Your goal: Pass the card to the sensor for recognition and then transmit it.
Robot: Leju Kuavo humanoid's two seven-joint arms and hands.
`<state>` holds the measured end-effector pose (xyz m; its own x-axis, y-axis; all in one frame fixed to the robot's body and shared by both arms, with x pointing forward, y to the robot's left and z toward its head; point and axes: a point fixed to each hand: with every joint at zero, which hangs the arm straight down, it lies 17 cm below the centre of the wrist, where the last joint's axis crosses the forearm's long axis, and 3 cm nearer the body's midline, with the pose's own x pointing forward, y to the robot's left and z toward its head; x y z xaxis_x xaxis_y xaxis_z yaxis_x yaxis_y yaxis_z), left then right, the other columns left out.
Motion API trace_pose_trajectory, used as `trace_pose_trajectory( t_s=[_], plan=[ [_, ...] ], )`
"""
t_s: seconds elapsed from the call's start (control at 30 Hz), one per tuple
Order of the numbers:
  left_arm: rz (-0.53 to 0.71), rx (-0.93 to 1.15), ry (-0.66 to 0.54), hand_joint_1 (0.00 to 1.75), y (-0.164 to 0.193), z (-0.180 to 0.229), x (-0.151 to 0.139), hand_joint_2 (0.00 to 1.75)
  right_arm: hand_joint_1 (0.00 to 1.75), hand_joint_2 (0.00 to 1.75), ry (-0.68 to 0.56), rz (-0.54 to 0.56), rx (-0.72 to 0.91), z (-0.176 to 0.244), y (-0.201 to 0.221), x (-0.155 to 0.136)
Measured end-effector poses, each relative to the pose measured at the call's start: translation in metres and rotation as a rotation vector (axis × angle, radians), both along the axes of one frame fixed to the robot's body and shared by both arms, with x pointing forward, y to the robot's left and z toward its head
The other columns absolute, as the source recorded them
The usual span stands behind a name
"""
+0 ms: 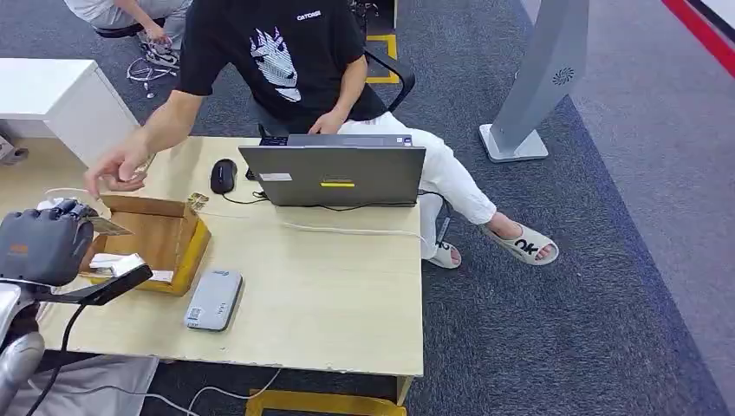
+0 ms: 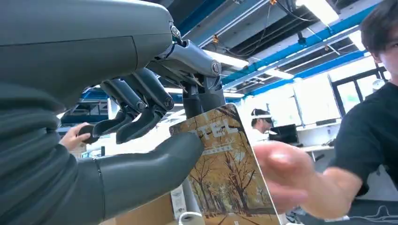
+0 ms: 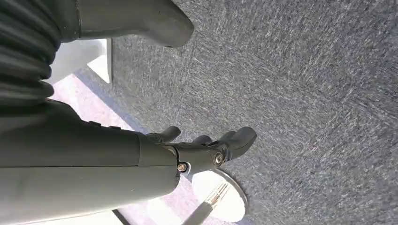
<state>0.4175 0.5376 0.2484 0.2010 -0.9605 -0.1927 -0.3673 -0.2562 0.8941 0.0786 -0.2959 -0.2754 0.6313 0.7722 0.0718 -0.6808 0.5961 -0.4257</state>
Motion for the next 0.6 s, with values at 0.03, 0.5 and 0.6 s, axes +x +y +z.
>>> trace_pose_trajectory(
  t_s=[0.03, 0.5, 0.6],
  plan=[
    [0.001, 0.0, -0.001, 1.75, 0.0, 0.001, 0.0, 1.75, 0.0, 1.75, 0.001, 0.0, 0.0, 0.0, 0.0, 0.0],
    [-0.001, 0.007, -0.025, 1.75, 0.0, 0.007, -0.001, 1.75, 0.0, 1.75, 0.001, 0.002, 0.0, 0.0, 0.001, -0.001],
    [0.004, 0.038, -0.066, 1.75, 0.001, 0.018, -0.004, 1.75, 0.0, 1.75, -0.002, -0.001, -0.002, 0.0, 0.0, -0.001]
  ],
)
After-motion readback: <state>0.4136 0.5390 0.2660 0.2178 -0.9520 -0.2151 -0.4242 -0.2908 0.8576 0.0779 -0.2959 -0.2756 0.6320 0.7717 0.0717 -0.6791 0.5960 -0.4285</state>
